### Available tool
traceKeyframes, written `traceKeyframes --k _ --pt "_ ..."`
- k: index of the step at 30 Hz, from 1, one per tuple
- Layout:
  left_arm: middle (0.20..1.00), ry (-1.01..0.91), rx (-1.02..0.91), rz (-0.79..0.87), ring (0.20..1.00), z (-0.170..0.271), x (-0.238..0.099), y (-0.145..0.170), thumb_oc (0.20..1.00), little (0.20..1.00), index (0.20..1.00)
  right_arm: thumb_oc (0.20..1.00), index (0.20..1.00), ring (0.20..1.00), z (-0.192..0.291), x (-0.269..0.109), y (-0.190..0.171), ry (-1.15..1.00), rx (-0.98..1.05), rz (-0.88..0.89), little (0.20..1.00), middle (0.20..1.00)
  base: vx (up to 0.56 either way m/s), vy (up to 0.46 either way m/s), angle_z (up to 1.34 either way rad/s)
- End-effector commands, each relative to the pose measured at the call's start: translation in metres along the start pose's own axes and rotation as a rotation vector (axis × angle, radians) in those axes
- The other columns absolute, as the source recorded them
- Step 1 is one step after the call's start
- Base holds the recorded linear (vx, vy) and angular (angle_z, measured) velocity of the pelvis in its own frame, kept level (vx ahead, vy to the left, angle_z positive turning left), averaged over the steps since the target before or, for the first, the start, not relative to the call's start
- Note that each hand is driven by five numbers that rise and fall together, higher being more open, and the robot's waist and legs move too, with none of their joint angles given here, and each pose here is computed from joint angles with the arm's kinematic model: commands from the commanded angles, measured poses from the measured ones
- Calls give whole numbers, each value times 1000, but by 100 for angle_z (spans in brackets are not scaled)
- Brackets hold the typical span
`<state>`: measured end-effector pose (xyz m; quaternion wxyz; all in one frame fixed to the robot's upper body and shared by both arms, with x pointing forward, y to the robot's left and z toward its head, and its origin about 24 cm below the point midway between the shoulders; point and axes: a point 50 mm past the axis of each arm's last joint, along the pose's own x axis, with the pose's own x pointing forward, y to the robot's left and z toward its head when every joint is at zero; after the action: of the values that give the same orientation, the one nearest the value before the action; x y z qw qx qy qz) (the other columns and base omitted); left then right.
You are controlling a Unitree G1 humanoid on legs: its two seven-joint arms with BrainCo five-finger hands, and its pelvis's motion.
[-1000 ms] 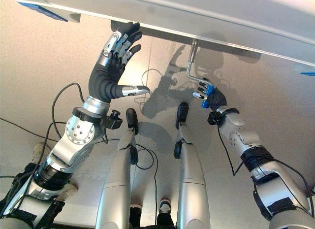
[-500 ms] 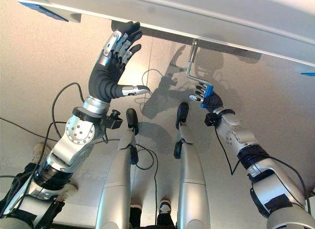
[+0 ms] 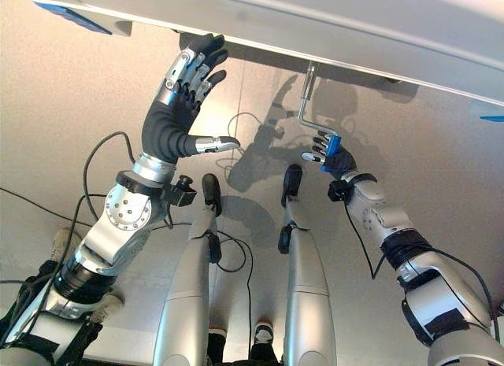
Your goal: Raise the hospital bed
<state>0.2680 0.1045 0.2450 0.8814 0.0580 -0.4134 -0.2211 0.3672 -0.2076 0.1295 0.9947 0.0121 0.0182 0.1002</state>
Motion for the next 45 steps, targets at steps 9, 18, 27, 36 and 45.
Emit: traceKeyframes --k 9,18,27,36,45 --pt "1000 -119 -19 -44 1000 24 -2 -8 1000 1000 1000 1000 1000 1000 16 5 9 -3 -168 99 1000 1000 -6 -35 3" --pt "1000 -115 -20 -45 1000 23 -1 -9 1000 1000 1000 1000 1000 1000 21 6 8 0 -214 107 1000 1000 -11 -36 12" --pt "1000 -125 -16 -56 1000 25 0 -11 1000 1000 1000 1000 1000 1000 21 5 6 4 -229 109 1000 1000 -7 -13 6" --pt "1000 -122 -19 -49 1000 24 0 -11 1000 1000 1000 1000 1000 1000 17 5 6 10 -221 100 1000 1000 0 0 0" --pt "1000 -116 -17 -45 1000 23 -1 -11 1000 1000 1000 200 200 200 11 3 6 16 -204 97 200 200 0 0 0"
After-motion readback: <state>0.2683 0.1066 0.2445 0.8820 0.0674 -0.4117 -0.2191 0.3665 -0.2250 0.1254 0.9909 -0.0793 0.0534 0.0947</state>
